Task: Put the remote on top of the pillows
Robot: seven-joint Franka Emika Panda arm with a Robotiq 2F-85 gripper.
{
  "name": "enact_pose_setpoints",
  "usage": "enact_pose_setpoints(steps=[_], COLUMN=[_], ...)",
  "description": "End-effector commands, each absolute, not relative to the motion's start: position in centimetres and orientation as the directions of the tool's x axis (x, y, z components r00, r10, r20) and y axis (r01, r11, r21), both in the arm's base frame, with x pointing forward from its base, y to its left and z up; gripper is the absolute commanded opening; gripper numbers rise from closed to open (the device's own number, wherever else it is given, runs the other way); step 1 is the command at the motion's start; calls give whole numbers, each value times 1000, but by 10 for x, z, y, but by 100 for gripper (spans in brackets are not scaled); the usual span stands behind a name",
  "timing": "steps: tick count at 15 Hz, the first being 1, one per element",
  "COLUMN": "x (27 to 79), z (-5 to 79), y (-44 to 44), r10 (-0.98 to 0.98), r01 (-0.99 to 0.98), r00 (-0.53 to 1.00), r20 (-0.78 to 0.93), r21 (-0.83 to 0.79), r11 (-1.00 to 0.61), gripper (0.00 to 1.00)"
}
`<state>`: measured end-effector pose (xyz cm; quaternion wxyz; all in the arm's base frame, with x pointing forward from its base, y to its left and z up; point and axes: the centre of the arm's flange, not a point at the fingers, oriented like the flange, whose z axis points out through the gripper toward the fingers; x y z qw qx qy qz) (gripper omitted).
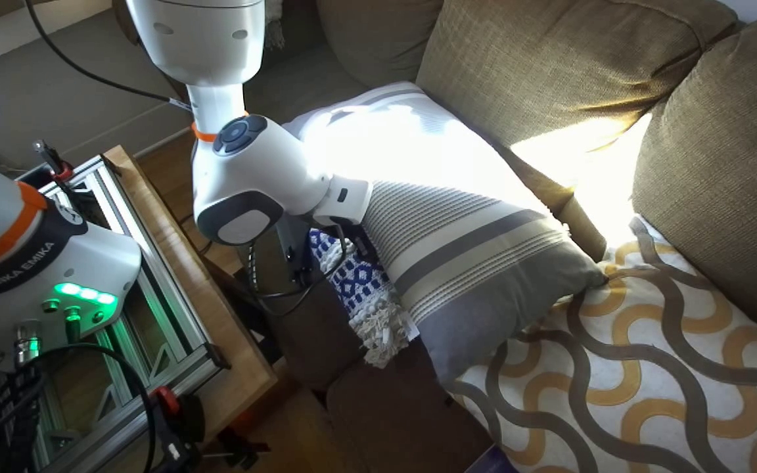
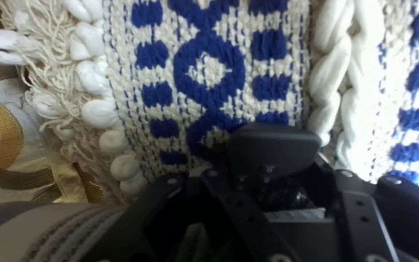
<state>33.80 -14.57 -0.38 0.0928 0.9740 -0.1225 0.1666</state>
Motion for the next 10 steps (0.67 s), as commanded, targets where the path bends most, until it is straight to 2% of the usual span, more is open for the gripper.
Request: enact_pose_setpoints(steps=[1, 10], x=[340, 339], z=[1, 21], y=[-143, -135], r10=[-295, -508], r01=[-359, -553], r00=[888, 812], r20=[353, 287], r21=[130, 103], r11=[-924, -827], gripper=[26, 26])
